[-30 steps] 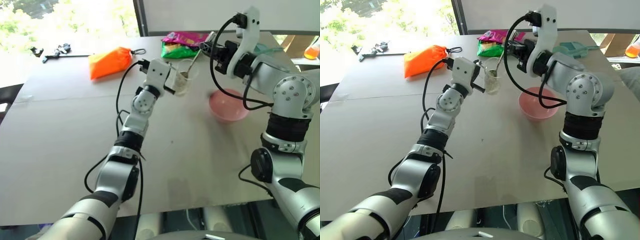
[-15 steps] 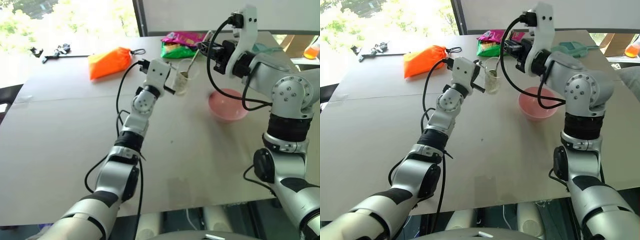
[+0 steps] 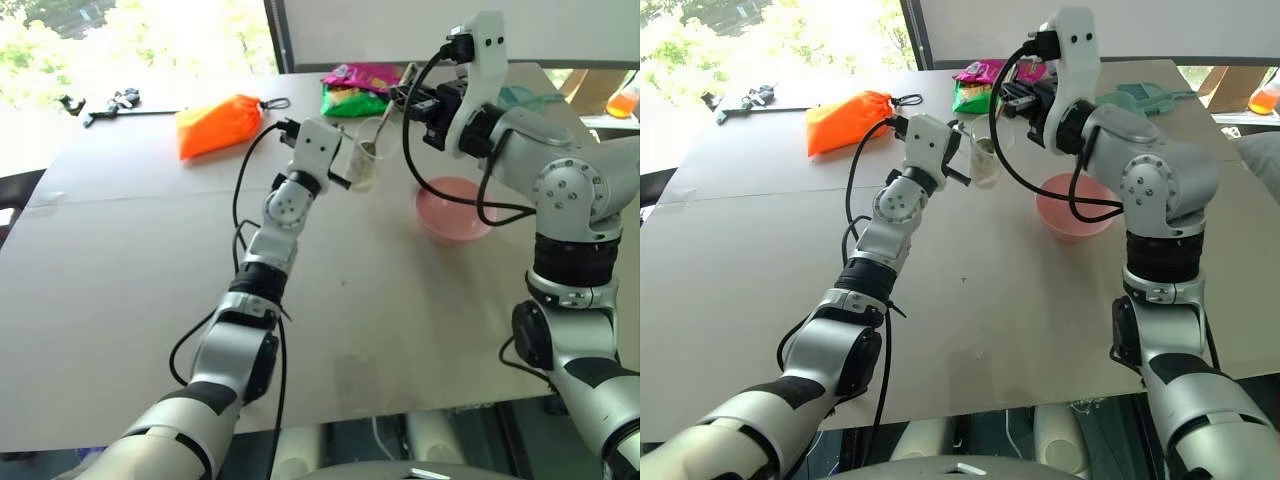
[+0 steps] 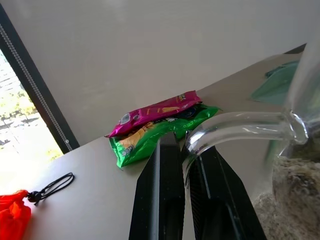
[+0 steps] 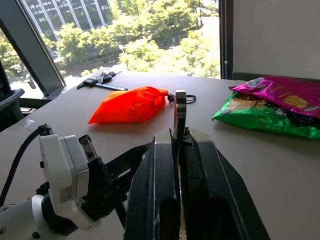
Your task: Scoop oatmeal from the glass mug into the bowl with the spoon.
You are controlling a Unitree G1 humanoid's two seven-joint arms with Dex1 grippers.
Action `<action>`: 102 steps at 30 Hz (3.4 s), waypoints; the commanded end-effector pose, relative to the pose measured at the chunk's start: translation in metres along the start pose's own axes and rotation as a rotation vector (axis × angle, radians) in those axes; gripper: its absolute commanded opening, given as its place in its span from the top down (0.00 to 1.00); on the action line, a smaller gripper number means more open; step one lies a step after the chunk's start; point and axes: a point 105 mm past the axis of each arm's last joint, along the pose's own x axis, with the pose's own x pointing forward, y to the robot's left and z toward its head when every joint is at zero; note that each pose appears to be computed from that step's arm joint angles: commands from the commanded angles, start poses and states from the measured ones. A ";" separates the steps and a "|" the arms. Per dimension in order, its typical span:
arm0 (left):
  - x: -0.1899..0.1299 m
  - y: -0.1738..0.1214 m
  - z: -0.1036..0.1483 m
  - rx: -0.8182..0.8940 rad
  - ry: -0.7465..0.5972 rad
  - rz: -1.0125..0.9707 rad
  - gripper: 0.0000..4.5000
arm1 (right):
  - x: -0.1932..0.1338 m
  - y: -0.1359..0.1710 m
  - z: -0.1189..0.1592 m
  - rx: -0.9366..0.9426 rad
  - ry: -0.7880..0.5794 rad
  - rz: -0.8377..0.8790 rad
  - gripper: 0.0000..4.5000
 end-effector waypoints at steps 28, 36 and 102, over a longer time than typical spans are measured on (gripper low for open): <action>0.002 0.009 0.011 0.012 -0.023 0.031 0.99 | -0.011 -0.005 0.033 0.027 -0.100 -0.023 1.00; 0.003 0.007 0.012 0.009 -0.024 0.027 0.99 | -0.012 -0.005 0.030 0.153 -0.083 -0.004 1.00; 0.046 -0.057 0.029 0.035 0.014 -0.191 0.99 | -0.126 -0.102 0.030 0.814 -0.263 -0.345 1.00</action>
